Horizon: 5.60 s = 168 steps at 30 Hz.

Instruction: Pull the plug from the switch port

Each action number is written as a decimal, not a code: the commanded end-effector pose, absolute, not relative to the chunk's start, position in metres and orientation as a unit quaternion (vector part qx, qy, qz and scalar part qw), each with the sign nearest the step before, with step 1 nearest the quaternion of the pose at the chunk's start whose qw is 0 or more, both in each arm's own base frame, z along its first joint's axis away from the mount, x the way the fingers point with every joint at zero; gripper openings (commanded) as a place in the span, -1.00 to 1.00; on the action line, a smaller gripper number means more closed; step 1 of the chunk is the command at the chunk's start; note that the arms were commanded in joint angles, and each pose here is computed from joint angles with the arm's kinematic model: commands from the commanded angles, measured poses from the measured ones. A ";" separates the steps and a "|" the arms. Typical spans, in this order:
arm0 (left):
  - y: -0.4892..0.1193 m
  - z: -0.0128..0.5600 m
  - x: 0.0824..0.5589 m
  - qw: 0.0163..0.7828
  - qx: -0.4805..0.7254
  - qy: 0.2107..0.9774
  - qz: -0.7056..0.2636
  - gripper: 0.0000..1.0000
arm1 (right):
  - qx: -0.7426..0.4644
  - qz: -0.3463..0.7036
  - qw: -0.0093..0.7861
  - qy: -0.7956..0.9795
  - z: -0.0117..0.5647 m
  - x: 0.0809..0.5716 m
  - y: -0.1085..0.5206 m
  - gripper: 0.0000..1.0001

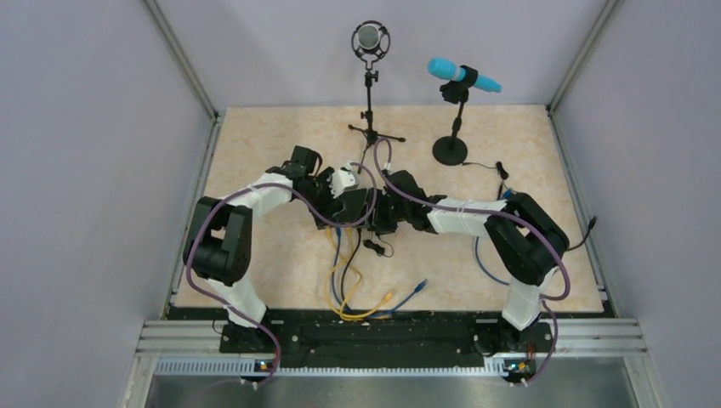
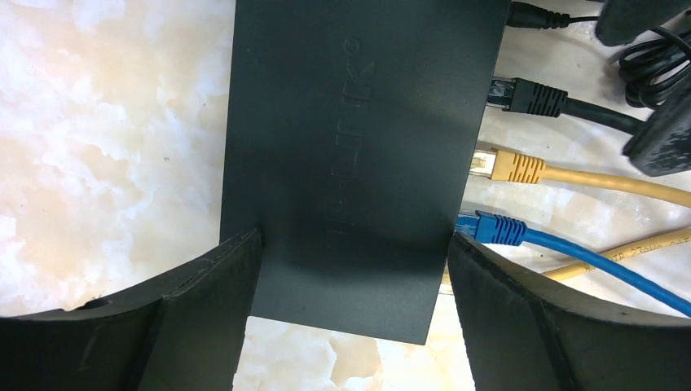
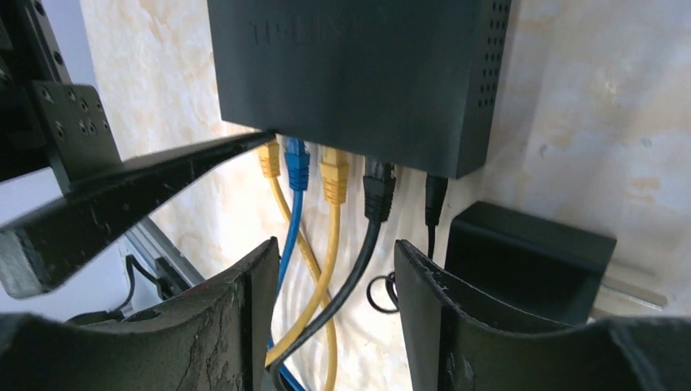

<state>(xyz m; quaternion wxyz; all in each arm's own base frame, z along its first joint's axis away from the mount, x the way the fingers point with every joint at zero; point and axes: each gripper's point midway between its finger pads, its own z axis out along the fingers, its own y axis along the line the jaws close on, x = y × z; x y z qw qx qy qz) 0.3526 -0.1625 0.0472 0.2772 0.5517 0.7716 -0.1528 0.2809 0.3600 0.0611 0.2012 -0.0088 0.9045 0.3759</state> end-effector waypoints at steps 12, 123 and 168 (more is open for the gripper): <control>-0.152 0.038 0.336 0.263 0.563 0.772 -0.136 0.74 | 0.043 0.416 0.222 0.881 0.072 0.320 0.374 -0.02; -0.149 0.014 0.335 0.206 0.555 0.795 -0.132 0.51 | 0.050 0.420 0.181 0.888 0.019 0.310 0.330 -1.00; -0.153 0.003 0.333 0.204 0.561 0.796 -0.100 0.53 | 0.043 0.387 0.211 0.896 0.038 0.306 0.307 -1.00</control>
